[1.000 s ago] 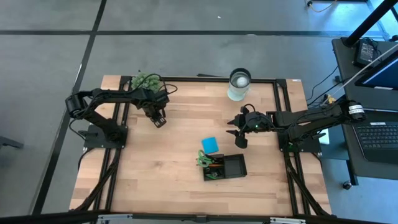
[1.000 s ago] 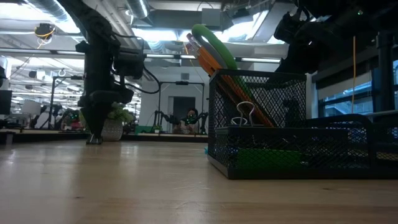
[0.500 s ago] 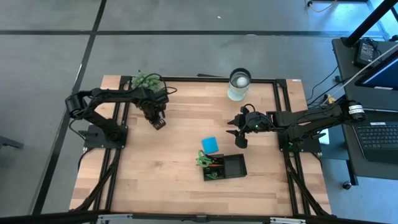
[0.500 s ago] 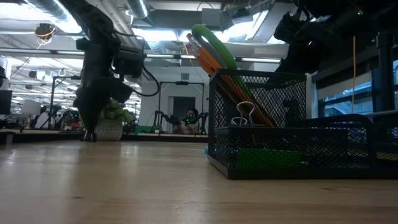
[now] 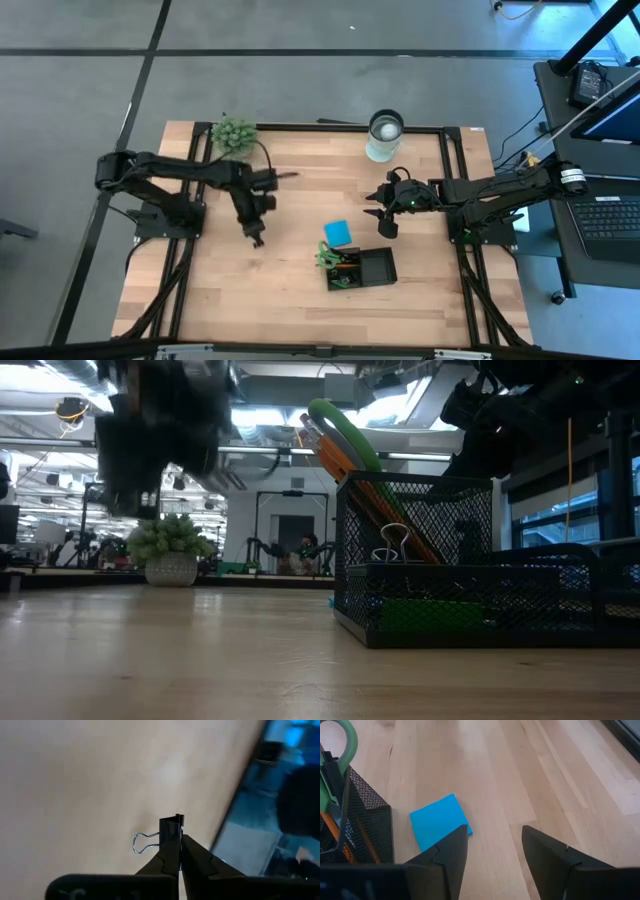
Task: Pick and place office supplies into organizer
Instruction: Put the binder clip into the bottom left slot of the desk organizer
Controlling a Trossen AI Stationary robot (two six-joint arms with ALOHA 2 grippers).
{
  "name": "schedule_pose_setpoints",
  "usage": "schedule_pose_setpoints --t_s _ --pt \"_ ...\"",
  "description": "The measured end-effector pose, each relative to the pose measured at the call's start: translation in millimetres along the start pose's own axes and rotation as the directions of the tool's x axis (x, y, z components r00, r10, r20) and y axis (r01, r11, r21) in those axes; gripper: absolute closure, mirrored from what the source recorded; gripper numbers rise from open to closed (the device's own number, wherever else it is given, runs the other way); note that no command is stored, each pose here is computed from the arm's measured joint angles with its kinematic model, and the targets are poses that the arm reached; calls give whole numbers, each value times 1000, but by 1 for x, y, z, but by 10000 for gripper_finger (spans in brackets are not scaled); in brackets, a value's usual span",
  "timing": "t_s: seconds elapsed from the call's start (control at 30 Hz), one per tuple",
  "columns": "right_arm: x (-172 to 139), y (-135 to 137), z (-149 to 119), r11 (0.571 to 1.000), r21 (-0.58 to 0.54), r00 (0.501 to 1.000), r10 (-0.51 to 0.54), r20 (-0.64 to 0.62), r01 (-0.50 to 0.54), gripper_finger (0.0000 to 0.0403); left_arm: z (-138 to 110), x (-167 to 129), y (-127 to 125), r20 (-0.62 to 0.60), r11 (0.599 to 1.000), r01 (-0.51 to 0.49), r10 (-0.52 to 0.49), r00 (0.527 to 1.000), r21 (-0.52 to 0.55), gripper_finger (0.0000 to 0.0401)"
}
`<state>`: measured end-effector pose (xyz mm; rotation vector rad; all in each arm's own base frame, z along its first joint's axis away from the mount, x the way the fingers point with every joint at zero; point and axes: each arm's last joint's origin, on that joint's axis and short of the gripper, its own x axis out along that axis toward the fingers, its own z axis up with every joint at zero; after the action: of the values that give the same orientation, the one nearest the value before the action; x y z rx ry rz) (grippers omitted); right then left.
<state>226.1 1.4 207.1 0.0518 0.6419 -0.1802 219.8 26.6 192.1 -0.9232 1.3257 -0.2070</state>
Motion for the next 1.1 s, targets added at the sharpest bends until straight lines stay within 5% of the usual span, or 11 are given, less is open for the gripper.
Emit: schedule_pose_setpoints --t_s 0.13,0.33,0.53,0.77,0.93,1.1 --pt "0 0 0 1000 2 1000 0 0 0 214 4 21 -42 79 978 104 -119 990 179 398" --pt "0 0 0 1000 3 1000 0 -1 0 214 -2 42 -114 276 862 213 -366 888 459 398" --pt "0 0 0 1000 0 1000 0 -1 0 214 -30 53 -161 505 752 51 -490 711 657 398" --pt "0 0 0 999 39 1000 0 -1 0 214 -57 68 -173 768 737 -353 -340 542 576 398" --pt "0 0 0 998 58 1000 0 -1 0 214 -67 86 -176 840 759 -432 -274 469 488 398" --pt "0 0 0 994 105 1000 0 -1 0 214 -72 117 -184 856 751 -439 -331 396 493 398"
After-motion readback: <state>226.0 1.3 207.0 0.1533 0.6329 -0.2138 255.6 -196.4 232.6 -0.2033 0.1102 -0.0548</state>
